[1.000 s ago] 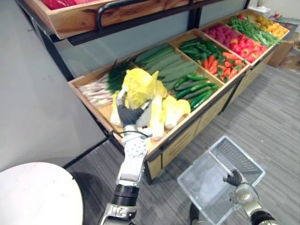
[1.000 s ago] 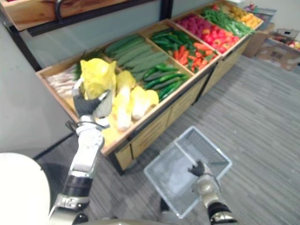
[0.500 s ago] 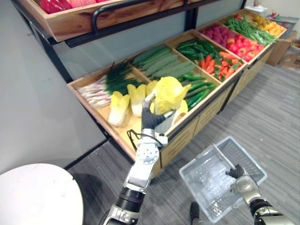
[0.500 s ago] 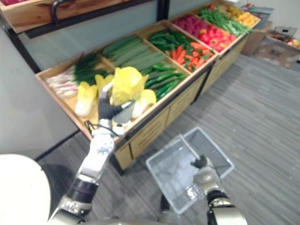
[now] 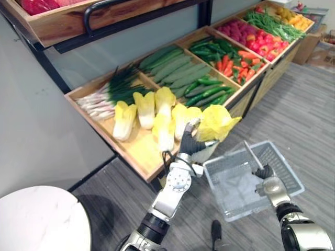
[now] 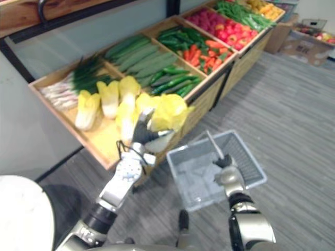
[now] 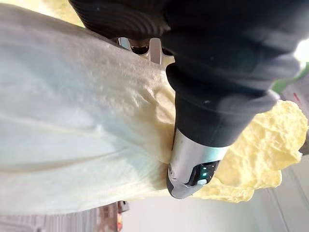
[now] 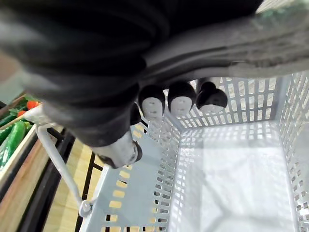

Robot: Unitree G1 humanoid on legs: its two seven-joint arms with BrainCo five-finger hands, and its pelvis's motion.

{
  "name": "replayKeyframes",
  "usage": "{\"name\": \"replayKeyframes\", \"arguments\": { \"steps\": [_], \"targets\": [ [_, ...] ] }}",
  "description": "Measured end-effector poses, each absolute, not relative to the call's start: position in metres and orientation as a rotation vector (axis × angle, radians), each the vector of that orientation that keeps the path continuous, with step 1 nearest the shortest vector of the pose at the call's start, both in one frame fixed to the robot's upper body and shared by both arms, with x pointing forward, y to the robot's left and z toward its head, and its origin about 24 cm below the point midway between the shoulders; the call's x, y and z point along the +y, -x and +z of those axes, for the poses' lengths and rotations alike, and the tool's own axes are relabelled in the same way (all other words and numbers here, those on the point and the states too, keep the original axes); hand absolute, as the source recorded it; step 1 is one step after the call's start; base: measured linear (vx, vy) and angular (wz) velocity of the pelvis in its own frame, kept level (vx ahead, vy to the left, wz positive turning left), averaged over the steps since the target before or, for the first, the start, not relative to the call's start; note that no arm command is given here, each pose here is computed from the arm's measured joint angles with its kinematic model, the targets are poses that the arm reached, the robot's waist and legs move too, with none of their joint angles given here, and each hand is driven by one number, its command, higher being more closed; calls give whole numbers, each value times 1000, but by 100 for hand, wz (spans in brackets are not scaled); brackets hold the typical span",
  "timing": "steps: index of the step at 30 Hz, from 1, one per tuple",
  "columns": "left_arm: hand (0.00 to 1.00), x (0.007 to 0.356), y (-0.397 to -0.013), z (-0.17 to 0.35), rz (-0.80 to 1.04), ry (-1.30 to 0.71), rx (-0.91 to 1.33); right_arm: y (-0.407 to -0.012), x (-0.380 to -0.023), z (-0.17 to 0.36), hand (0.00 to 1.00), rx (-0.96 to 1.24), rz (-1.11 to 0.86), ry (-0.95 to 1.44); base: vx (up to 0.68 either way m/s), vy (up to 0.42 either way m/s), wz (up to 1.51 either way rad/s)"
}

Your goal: Pick vegetable in the basket

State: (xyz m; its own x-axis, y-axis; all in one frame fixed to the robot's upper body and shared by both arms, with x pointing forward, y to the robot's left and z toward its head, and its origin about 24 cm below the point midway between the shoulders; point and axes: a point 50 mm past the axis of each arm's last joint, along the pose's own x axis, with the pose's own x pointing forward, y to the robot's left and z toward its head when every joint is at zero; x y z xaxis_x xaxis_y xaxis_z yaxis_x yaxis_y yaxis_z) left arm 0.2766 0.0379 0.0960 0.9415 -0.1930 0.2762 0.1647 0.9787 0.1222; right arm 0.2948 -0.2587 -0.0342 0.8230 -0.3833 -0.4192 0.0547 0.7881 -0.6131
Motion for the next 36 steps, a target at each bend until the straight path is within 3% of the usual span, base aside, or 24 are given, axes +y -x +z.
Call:
{"name": "replayKeyframes", "arguments": {
  "steps": [14, 26, 36],
  "targets": [
    [100, 13, -274, 72, -297, -165, -203, -321, -223, 9, 100, 307, -224, 544, 1, -14, -8],
    [100, 23, -281, 25, -234, -285, 8, -295, -188, 4, 100, 234, -51, 472, 37, 38, -10],
    [100, 36, -285, 0, -184, -393, 113, -274, -182, 14, 100, 148, 42, 366, -11, 2, -8]
  ]
}}
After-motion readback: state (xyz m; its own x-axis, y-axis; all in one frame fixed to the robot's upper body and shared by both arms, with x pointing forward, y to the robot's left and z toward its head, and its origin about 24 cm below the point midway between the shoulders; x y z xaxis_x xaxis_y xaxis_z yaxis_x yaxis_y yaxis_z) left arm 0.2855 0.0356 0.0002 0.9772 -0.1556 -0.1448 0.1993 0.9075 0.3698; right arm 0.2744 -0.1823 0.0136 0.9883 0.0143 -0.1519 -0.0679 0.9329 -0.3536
